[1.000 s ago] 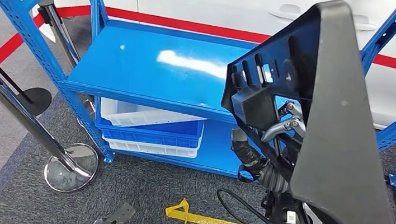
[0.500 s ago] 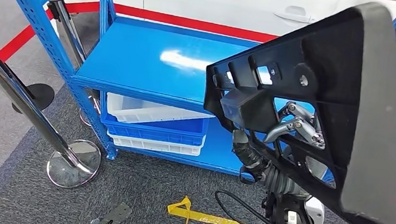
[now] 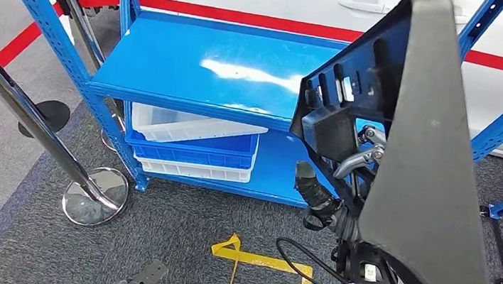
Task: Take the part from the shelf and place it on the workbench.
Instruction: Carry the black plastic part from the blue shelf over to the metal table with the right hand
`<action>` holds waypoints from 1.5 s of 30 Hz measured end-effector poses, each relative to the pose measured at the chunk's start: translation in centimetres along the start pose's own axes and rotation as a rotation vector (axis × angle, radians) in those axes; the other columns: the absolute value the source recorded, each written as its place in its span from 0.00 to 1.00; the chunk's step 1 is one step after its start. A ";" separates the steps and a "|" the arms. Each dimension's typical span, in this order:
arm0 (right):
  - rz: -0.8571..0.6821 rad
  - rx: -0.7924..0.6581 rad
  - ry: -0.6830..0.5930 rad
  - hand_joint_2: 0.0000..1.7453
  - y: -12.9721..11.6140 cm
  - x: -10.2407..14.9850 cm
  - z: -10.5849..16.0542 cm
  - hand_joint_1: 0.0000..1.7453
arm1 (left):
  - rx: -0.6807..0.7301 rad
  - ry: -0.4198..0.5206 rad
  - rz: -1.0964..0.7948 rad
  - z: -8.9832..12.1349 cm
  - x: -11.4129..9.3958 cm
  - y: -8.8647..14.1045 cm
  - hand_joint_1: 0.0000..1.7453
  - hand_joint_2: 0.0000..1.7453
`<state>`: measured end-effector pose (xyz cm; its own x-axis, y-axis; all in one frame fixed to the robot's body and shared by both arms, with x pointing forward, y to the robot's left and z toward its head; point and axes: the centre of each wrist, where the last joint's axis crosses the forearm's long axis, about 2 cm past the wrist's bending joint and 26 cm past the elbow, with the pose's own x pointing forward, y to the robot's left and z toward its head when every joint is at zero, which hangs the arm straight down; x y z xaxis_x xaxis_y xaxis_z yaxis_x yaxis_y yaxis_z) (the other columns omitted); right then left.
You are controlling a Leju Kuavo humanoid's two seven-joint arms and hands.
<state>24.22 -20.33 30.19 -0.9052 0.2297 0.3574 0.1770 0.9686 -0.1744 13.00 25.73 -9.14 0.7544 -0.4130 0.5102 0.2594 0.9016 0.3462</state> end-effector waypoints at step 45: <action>-0.136 -0.014 0.053 1.00 0.3 -0.1 0.1 1.00 | 0.018 0.011 -0.018 0.3 -1.0 0.1 0.00 1.00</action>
<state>24.31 -20.04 30.07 -0.8996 0.1008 0.4250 0.0600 0.9923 -0.1082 12.13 26.16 -9.39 0.7562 -0.4277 0.4953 0.2623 0.8915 0.3693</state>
